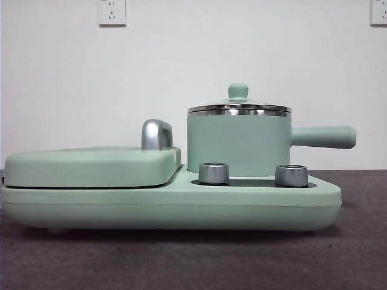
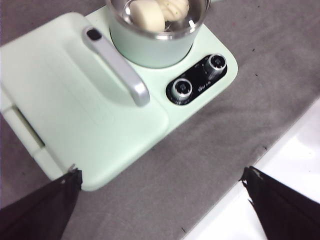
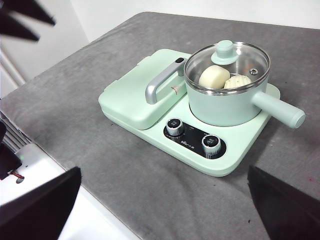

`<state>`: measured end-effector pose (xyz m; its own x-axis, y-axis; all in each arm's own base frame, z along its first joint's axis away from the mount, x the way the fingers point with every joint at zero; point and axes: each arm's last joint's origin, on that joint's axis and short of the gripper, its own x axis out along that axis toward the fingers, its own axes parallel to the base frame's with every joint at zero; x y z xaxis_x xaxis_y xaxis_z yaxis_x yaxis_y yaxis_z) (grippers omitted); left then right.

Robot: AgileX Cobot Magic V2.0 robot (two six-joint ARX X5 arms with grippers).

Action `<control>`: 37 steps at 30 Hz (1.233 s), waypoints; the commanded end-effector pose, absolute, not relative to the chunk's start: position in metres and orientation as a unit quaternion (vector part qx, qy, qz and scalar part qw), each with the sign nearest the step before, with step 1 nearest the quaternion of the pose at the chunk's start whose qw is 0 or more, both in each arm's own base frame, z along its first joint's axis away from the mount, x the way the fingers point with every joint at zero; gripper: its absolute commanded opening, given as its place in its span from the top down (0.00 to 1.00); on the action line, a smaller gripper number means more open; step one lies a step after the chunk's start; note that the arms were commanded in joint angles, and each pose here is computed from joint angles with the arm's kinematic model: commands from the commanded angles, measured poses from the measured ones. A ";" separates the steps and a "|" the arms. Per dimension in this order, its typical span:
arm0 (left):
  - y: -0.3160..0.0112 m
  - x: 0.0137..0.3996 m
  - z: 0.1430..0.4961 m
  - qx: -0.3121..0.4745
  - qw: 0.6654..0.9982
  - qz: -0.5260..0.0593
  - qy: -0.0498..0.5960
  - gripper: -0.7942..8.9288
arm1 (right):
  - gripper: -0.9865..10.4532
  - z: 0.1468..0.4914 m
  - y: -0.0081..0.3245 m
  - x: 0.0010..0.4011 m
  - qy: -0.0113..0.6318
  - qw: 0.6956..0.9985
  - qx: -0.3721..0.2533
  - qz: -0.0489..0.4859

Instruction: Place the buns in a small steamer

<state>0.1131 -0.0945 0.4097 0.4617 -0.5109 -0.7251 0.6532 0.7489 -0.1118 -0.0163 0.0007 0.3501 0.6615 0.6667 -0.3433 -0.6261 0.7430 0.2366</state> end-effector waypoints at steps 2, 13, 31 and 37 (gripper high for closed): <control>-0.074 0.086 0.386 0.055 0.869 -0.348 0.348 0.38 | 0.41 0.353 0.000 -0.018 0.199 0.910 0.050 0.359; -0.037 0.041 0.351 0.007 0.894 -0.349 0.280 0.88 | 0.85 0.353 0.000 -0.018 0.199 0.910 0.045 0.360; -0.035 0.040 0.351 0.000 0.901 -0.348 0.258 0.89 | 0.90 0.353 0.000 -0.018 0.191 0.911 0.028 0.364; -0.037 0.051 0.325 -0.016 0.919 -0.312 0.242 0.89 | 0.90 0.353 0.000 -0.018 0.191 0.911 0.028 0.364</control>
